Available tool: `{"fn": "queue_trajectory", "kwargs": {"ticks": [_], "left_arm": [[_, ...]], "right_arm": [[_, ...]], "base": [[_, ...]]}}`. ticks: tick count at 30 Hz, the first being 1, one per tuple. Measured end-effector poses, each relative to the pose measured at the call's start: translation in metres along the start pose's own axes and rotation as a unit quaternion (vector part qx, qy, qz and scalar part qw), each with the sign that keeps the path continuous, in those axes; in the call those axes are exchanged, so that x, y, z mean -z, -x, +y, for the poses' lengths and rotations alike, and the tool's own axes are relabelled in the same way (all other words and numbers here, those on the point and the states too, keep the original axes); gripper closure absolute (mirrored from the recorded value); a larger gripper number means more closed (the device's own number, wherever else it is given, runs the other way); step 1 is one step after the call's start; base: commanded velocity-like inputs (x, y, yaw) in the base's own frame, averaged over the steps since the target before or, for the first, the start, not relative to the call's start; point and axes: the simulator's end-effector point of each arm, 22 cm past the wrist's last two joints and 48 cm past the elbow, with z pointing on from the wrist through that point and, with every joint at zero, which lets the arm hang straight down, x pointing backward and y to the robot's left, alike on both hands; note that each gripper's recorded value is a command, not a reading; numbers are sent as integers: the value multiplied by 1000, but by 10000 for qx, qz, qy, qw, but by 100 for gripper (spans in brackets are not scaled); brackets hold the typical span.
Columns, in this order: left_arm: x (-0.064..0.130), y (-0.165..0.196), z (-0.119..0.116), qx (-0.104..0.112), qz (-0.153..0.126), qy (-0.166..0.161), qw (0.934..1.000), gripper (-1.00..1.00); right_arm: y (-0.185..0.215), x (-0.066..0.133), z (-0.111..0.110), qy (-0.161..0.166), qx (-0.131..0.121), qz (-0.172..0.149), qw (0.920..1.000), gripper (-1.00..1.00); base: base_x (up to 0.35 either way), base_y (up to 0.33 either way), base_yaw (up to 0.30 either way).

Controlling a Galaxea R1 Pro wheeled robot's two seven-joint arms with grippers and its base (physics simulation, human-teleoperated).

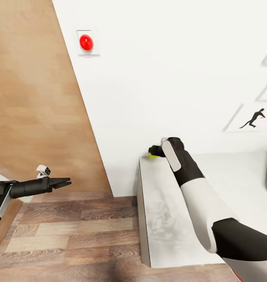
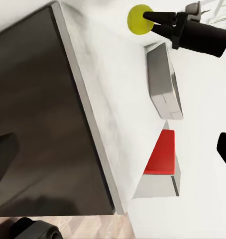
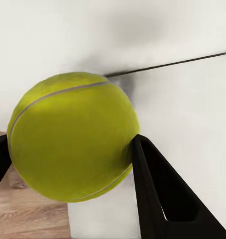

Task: Put all the toys in the child's room - the three board games (two on the bed and one on the table), the two jigsaw puzzles on the table, and the tennis ball on the table - inside the toy box on the table in the child's room.

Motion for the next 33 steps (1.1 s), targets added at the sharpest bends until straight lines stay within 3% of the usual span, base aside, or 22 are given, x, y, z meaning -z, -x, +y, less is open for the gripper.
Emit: {"fn": "queue_trajectory", "kwargs": {"ticks": [4, 10, 14, 16, 18, 22, 27, 29, 30, 31, 33], "left_arm": [[1, 1, -3, -27, -10, -4, 10000, -100], [2, 3, -7, -66, -25, -13, 10000, -100], [3, 5, -10, -95, -34, -19, 9999, -100], [3, 5, -11, -108, -39, -22, 9999, -100], [4, 6, -12, -121, -44, -25, 9999, -100], [5, 7, -15, -146, -55, -33, 9999, -100], [6, 9, -19, -184, -70, -44, 9998, -100], [6, 9, -21, -199, -76, -50, 9998, -100], [6, 10, -22, -208, -80, -54, 9997, -100], [6, 10, -22, -214, -83, -56, 9997, -100], [7, 10, -24, -227, -85, -60, 9997, -100]], "right_arm": [[20, 22, 4, 259, -168, -165, 9994, 100], [19, 42, 21, 921, -498, -58, 9945, 100], [14, 56, 30, 1538, -826, -74, 9846, 100], [9, 68, 32, 2215, -1149, -59, 9683, 100], [7, 79, 33, 2603, -1300, -91, 9567, 100], [-8, 109, 35, 3212, -1436, -239, 9357, 100], [-33, 140, 44, 3737, -1443, -360, 9155, 100], [-48, 154, 54, 4126, -1486, -324, 8981, 100], [-57, 166, 63, 4480, -1533, -295, 8803, 100], [-61, 170, 66, 4600, -1554, -277, 8738, 100], [-81, 184, 75, 5022, -1675, -162, 8482, 100]], "base": [[0, 0, -209], [0, 0, -209], [0, 0, -210], [0, 0, -210], [0, 0, -210], [0, 0, -210], [0, 0, -210], [0, 0, -210], [0, 0, -210], [0, 0, -210], [0, 0, -210]]}}
